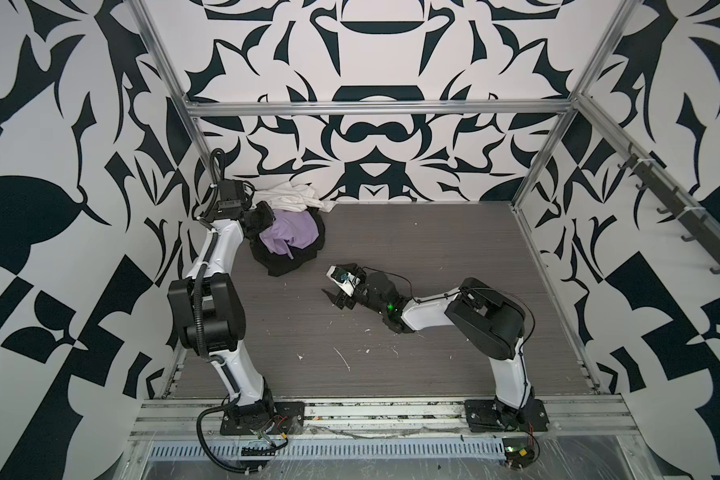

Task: Pick out a specific cloth from the pile
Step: 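Lift the lavender cloth upward off the pile with the left gripper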

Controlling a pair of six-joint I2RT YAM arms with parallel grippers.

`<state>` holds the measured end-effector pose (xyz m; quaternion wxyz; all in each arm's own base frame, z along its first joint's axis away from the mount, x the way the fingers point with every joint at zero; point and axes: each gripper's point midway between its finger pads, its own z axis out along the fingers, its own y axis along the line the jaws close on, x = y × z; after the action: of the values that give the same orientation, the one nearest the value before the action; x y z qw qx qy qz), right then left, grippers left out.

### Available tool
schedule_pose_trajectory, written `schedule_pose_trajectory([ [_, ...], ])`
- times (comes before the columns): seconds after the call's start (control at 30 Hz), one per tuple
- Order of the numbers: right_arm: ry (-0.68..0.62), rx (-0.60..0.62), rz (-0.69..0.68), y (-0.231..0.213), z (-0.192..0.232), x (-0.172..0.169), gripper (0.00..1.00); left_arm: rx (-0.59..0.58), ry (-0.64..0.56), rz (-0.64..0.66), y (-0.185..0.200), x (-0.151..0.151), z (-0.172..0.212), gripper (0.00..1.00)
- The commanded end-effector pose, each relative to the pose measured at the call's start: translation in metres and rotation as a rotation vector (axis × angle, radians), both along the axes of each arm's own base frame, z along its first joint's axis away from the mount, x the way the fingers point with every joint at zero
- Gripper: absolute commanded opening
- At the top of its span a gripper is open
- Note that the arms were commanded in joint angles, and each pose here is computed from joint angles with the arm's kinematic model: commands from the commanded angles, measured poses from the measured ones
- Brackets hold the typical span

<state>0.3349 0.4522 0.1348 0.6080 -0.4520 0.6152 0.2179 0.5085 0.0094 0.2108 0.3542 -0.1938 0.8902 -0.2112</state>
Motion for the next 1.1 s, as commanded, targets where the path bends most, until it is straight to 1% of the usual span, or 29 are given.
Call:
schedule_pose_trajectory([
  [0.0, -0.1, 0.074, 0.016, 0.009, 0.054, 0.001, 0.86, -0.035, -0.087, -0.009, -0.006, 0.0, 0.042, 0.0],
  [0.2, -0.128, 0.084, 0.013, 0.013, 0.064, 0.006, 0.88, -0.031, -0.14, -0.01, -0.007, -0.002, 0.059, 0.0],
  [0.33, -0.135, 0.105, 0.016, 0.015, 0.069, 0.007, 0.88, -0.032, -0.155, -0.021, -0.009, -0.003, 0.065, 0.0],
  [0.7, -0.136, 0.118, 0.015, 0.016, 0.071, 0.007, 0.88, -0.042, -0.216, -0.046, -0.014, -0.007, 0.089, 0.0],
  [1.07, -0.139, 0.123, 0.015, 0.018, 0.073, 0.008, 0.88, -0.045, -0.231, -0.059, -0.017, -0.014, 0.095, 0.0],
])
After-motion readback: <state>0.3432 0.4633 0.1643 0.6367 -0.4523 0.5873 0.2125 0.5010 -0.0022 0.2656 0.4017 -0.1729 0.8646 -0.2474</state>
